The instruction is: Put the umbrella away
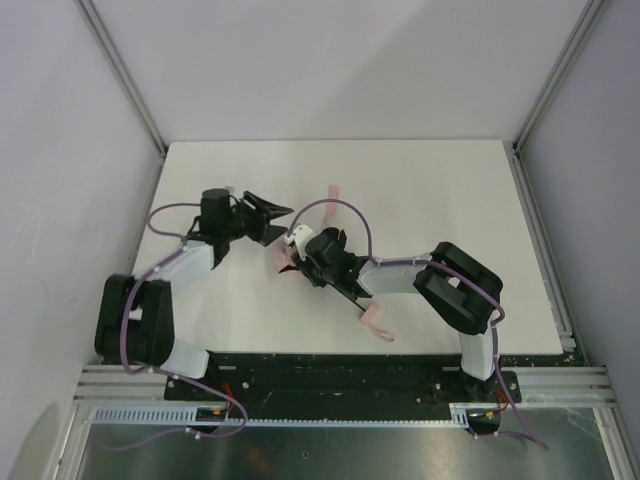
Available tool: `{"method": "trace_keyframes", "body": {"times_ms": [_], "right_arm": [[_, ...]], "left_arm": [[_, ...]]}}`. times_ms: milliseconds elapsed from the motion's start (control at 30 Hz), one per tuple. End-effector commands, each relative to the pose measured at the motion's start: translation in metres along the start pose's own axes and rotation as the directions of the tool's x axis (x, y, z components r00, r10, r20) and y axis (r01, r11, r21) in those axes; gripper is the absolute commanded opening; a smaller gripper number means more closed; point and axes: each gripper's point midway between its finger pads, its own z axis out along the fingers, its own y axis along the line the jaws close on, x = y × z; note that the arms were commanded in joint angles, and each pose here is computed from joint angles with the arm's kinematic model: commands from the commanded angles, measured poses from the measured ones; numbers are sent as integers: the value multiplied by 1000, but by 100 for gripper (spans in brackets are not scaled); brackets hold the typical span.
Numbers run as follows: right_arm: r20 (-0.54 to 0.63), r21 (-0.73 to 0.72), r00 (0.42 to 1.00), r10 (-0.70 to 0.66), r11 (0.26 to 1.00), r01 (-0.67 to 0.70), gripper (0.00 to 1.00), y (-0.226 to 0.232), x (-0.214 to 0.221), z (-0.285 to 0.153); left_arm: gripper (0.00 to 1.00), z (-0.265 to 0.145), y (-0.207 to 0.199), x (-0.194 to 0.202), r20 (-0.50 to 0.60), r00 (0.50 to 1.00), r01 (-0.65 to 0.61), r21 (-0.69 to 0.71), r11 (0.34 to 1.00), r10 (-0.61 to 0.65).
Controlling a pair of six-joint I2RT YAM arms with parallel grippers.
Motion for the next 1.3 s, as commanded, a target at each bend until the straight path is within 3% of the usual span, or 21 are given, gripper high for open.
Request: {"method": "trace_keyframes", "body": {"times_ms": [0, 167, 367, 700, 1267], "right_arm": [[-92, 16, 995, -25, 1000, 26, 0, -4, 27, -9], [-94, 17, 995, -23, 1000, 25, 0, -5, 27, -10], [-91, 2, 996, -15, 1000, 15, 0, -4, 25, -10], [-96, -23, 995, -13, 1000, 10, 0, 0, 27, -10], [-45, -46, 999, 5, 999, -8, 0, 4, 14, -12]], "left_arm": [[60, 27, -8, 39, -176, 984, 17, 24, 1000, -13], [54, 30, 26, 49, -169, 985, -26, -32, 999, 20], [55, 15, 70, 52, -121, 991, -71, -99, 993, 59], [67, 2, 89, 38, -28, 991, -132, -130, 983, 129], [84, 22, 150, 49, -41, 994, -105, -313, 944, 97]]}}
